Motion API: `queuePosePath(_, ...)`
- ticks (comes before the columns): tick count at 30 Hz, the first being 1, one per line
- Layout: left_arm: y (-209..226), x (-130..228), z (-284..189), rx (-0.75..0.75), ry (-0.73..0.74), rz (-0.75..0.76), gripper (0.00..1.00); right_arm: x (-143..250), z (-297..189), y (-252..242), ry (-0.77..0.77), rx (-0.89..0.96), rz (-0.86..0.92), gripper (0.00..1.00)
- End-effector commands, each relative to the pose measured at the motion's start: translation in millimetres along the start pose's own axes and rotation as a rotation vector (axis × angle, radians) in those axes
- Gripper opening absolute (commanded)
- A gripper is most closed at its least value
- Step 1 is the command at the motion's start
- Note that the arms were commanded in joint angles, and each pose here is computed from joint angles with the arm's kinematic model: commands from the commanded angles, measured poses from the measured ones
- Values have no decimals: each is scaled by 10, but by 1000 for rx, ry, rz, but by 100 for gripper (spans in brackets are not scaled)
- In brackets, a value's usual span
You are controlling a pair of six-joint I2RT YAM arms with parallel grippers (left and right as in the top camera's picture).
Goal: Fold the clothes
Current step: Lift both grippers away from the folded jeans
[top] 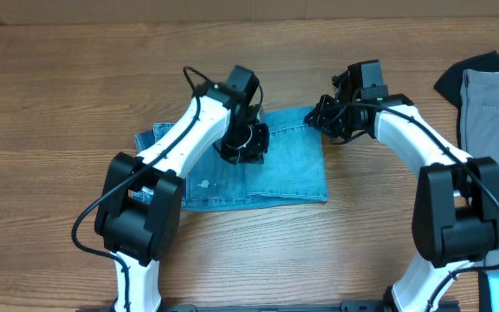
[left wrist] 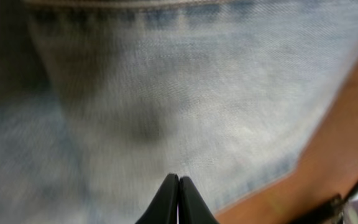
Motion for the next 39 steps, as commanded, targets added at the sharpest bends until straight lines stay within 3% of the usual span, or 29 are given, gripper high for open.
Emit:
queuePosePath(1,47,130,233,46,48,-84,8,-3,100,-56,17,-2,18,17)
queuePosePath(6,171,210,309,56,79,-176,12,31,270,-265,47,50,58,17)
queuePosePath(14,495,314,246,29,134,-275,11,-65,252,-575,24,139,134,7)
queuePosePath(17,570,339,209,24,150,-282,4,-111,130,-592,25,149,159,4)
queuePosePath(25,552,247,-187,17,119,-157,4,-330,-626,-249,-105,90,109,6)
queuePosePath(26,535,217,-259,2,102,-140,4,-347,-730,-192,-127,79,100,10)
queuePosePath(28,479,151,-456,-27,52,-97,4,-368,-968,-70,-178,54,72,37)
queuePosePath(30,429,96,-693,-68,-9,-59,4,-361,-1156,17,-215,46,24,82)
queuePosePath(31,422,82,-797,-93,-37,-49,4,-354,-1220,29,-228,52,18,96)
queuePosePath(32,428,70,-908,-120,-66,-44,19,-351,-1277,15,-243,69,21,100)
queuePosePath(34,481,57,-1147,-164,-120,-52,75,-348,-1364,-60,-266,116,36,100)
queuePosePath(35,515,63,-1263,-165,-136,-57,89,-347,-1393,-127,-272,146,51,100)
queuePosePath(37,616,81,-1434,-159,-151,-80,100,-358,-1439,-273,-283,204,81,100)
queuePosePath(39,875,95,-1583,-166,-155,-121,100,-406,-1544,-512,-321,301,126,100)
Point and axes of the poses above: each gripper's point midway between its finger pads, its own z axis out along the fingers, its own y axis along the line the jaws close on, x = y × z, the point moved 3 cm from there along -z, back along the fingers, and after that the axes turned 4 degrees about z, right-handed, at the moved point
